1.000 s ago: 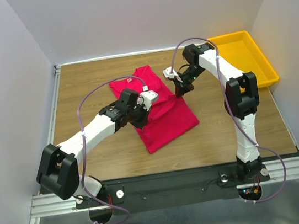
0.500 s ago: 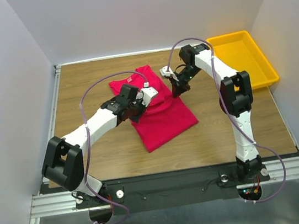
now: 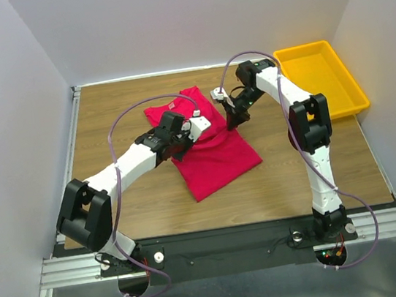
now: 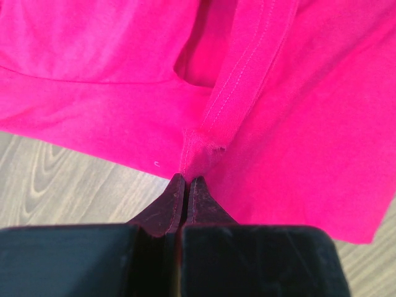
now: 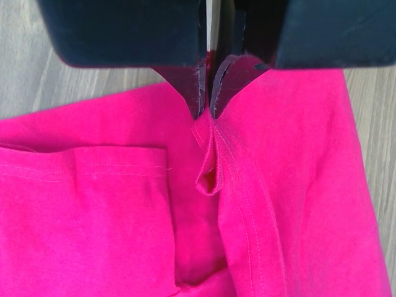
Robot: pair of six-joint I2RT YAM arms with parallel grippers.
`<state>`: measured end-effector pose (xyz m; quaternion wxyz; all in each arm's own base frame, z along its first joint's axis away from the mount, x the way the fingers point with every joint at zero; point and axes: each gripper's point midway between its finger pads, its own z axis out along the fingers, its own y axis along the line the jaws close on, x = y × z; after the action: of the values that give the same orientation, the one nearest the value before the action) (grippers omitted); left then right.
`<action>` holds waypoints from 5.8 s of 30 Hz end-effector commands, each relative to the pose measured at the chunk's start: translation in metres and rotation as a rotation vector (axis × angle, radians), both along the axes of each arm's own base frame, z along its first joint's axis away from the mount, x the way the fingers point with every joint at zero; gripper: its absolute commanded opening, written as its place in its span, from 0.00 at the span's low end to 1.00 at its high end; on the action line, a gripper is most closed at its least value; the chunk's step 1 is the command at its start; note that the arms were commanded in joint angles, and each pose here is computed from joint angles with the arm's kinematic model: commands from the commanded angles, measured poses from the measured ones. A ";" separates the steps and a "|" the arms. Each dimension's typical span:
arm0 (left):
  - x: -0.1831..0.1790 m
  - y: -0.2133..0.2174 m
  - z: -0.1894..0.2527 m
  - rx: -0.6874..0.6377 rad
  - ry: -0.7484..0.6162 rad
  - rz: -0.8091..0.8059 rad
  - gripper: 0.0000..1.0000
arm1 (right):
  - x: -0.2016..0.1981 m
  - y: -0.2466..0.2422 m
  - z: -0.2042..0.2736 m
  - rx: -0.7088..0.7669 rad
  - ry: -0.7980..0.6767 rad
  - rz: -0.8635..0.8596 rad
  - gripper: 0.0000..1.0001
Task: Fold and stack the t-shirts
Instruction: Fold the tshirt
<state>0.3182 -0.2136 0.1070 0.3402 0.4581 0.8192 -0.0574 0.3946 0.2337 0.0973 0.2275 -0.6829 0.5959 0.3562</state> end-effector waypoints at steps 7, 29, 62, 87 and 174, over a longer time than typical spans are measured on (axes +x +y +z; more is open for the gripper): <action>0.018 0.001 -0.006 0.048 -0.051 -0.006 0.00 | 0.013 0.015 0.011 0.051 -0.033 -0.020 0.01; 0.039 0.009 -0.014 0.092 -0.099 0.031 0.00 | 0.034 0.013 0.000 0.015 -0.063 -0.073 0.01; 0.072 0.006 -0.017 0.083 -0.127 0.039 0.00 | 0.051 0.009 -0.018 -0.009 -0.051 -0.128 0.04; 0.108 0.031 0.061 -0.041 -0.357 0.293 0.67 | 0.115 0.006 0.033 0.045 -0.123 -0.553 0.59; -0.126 -0.007 -0.095 0.351 0.000 -0.166 0.70 | -0.093 -0.083 -0.024 0.011 -0.122 -0.013 0.65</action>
<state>0.2060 -0.2475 0.0293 0.3033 0.5550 0.7736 0.0380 0.2935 0.1452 0.0668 0.2664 -0.6809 0.5980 0.3283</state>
